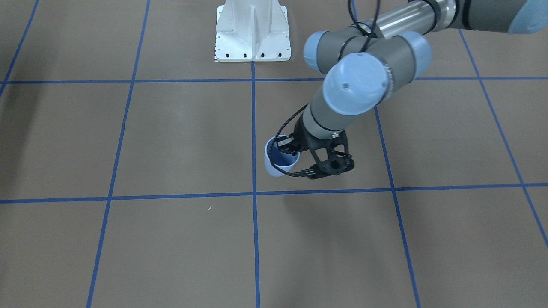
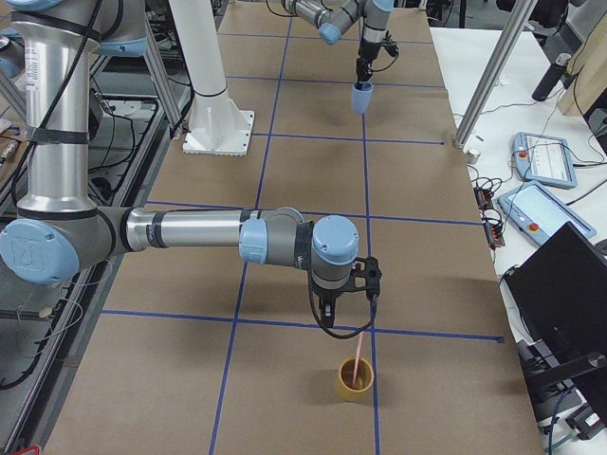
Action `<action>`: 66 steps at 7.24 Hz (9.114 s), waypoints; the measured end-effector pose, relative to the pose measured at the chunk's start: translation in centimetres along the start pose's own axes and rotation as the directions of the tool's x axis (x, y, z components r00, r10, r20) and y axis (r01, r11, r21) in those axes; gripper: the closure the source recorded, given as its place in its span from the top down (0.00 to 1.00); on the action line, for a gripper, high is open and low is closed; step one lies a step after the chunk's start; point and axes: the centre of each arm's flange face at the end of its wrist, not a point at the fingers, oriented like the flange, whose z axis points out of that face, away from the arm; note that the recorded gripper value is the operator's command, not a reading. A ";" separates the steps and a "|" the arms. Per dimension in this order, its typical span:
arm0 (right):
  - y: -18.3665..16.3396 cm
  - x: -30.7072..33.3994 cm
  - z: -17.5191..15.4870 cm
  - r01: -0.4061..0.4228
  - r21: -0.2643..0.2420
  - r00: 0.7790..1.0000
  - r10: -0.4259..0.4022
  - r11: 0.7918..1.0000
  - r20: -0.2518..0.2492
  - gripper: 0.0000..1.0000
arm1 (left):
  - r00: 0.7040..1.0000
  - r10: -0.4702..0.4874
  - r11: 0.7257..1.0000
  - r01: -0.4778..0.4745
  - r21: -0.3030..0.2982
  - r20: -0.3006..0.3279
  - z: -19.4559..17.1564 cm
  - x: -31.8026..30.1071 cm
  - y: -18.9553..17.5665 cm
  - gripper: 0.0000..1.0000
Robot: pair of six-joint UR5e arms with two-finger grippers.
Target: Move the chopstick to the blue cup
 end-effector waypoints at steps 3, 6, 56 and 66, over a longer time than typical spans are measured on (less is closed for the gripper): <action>0.1 0.0 0.0 -0.003 -0.001 1.000 0.003 1.000 0.000 1.00 | 1.000 0.006 1.000 -0.006 0.016 0.012 6.4 2.3 1.4 0.00; 0.1 0.0 0.0 -0.006 -0.001 1.000 0.006 1.000 -0.001 1.00 | 1.000 0.021 1.000 -0.022 0.018 0.023 8.1 2.7 2.6 0.20; -9.6 8.1 3.5 -0.945 -0.127 0.291 0.953 0.300 0.083 0.27 | 0.996 0.054 0.987 -0.042 0.153 -0.075 -4.7 -4.5 1.1 0.98; -9.0 8.9 4.0 -0.951 -0.087 0.292 0.955 0.296 0.060 0.10 | 0.995 0.058 0.987 -0.045 0.153 -0.079 -4.8 -4.2 1.3 0.98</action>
